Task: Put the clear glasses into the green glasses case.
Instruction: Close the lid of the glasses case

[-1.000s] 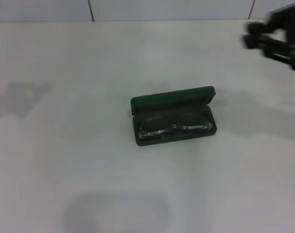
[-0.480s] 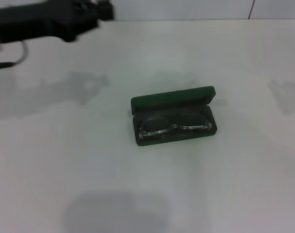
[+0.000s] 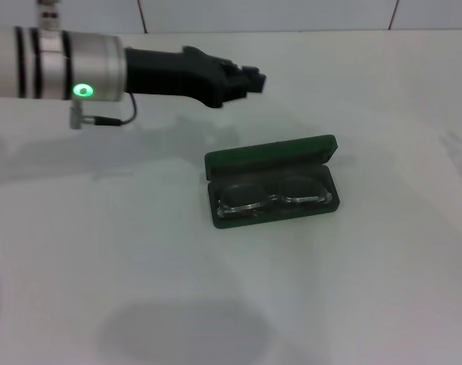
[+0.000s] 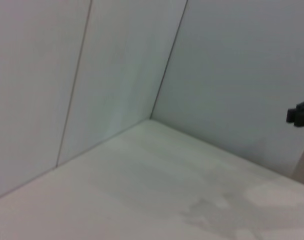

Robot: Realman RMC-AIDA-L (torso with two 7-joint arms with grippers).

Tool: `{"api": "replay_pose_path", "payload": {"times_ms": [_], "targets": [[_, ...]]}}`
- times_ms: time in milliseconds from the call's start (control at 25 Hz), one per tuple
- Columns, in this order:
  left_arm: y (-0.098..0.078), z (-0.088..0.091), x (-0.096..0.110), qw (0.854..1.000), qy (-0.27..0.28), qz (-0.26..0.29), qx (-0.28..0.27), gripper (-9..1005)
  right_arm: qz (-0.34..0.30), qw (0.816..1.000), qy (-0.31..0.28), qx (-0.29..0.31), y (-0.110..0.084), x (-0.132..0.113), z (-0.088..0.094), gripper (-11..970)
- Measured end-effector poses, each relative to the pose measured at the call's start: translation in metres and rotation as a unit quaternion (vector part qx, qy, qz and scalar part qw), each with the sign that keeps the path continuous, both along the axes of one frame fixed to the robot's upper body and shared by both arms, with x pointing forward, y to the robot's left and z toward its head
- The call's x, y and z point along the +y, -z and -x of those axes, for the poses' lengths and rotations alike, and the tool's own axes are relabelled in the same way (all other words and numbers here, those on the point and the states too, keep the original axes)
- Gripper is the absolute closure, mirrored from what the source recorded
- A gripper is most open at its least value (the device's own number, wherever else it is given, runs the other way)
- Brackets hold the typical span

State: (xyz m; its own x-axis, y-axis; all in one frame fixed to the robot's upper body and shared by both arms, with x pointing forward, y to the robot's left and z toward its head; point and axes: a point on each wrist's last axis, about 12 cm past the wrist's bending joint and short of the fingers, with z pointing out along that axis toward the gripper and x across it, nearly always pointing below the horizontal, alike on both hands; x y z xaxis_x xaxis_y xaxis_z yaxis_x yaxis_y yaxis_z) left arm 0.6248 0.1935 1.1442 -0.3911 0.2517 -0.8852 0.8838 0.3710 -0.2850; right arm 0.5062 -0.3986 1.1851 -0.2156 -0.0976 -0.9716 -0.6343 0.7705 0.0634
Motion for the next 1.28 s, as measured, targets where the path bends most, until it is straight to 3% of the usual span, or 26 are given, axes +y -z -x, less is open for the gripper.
{"api": "replay_pose_path", "payload": {"times_ms": [160,800,1280], "targets": [[0.008,-0.001,-0.014,1.0,0.003,-0.016,0.012,838,-0.005,1.0,0.002,0.003,0.008,-0.001,0.0,849],[0.03,0.008,-0.032,0.999,0.006,-0.032,0.037,839,-0.02,1.0,0.001,0.01,0.026,0.001,-0.002,848],[0.043,0.008,-0.033,0.998,-0.013,-0.053,0.037,839,-0.028,1.0,0.001,0.011,0.03,0.001,-0.002,848]]}}
